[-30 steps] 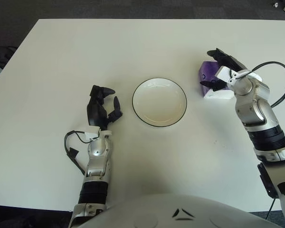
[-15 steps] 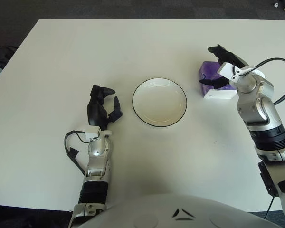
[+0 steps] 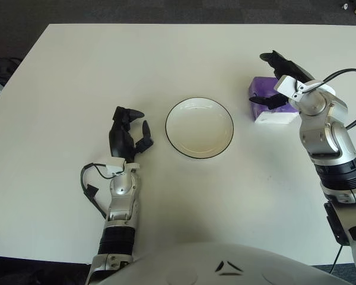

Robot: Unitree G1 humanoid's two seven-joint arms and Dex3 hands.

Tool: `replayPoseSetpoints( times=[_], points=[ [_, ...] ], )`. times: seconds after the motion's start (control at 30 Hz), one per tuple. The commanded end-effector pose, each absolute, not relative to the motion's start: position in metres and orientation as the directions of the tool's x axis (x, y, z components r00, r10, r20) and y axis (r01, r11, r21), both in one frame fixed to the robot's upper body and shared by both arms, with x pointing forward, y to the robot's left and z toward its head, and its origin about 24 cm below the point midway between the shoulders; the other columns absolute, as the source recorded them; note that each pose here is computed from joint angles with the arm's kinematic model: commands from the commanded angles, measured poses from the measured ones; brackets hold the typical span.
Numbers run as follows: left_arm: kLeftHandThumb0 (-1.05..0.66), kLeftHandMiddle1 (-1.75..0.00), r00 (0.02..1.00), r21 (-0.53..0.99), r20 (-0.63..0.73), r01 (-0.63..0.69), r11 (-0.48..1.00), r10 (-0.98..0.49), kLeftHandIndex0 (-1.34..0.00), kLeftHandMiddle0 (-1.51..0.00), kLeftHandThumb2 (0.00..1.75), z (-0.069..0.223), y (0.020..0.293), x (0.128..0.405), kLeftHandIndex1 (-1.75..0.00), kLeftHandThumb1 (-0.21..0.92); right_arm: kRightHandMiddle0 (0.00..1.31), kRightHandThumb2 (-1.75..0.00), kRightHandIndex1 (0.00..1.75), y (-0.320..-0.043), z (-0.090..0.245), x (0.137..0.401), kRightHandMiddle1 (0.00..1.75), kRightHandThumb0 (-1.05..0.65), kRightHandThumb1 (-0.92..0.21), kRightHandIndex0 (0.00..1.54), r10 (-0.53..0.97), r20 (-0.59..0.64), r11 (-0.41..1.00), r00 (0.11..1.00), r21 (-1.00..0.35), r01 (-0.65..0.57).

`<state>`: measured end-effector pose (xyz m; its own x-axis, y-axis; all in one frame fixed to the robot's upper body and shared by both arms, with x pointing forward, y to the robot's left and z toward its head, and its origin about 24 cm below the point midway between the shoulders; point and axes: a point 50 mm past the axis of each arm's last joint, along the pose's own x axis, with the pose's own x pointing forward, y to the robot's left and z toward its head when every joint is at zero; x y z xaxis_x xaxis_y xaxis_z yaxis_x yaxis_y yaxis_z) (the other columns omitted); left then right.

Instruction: Put the tissue paper into the plate.

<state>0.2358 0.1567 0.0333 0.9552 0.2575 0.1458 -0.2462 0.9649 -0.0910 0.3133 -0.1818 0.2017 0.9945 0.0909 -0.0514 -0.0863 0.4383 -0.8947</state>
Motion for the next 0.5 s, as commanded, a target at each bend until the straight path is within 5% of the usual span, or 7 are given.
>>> replayPoseSetpoints(
  times=[0.0,0.47],
  points=[
    [-0.43,-1.47,0.964,-0.041,-0.023,-0.266,0.963,0.266,-0.48,-0.63,1.13,-0.002,0.158,0.218,-1.75,0.47,0.0,-0.66,0.0,-0.181,0.197,0.311,0.34,-0.9,-0.51,0.0,0.092,-0.086,0.408,0.992,-0.906,-0.116],
    [-0.42,-1.46,0.962,-0.041,-0.024,-0.274,0.961,0.273,-0.48,-0.63,1.11,-0.002,0.16,0.216,-1.75,0.48,0.0,-0.67,0.0,-0.182,0.174,0.315,0.32,-0.86,-0.48,0.0,0.06,-0.211,0.432,0.976,-0.876,-0.216]
  ],
)
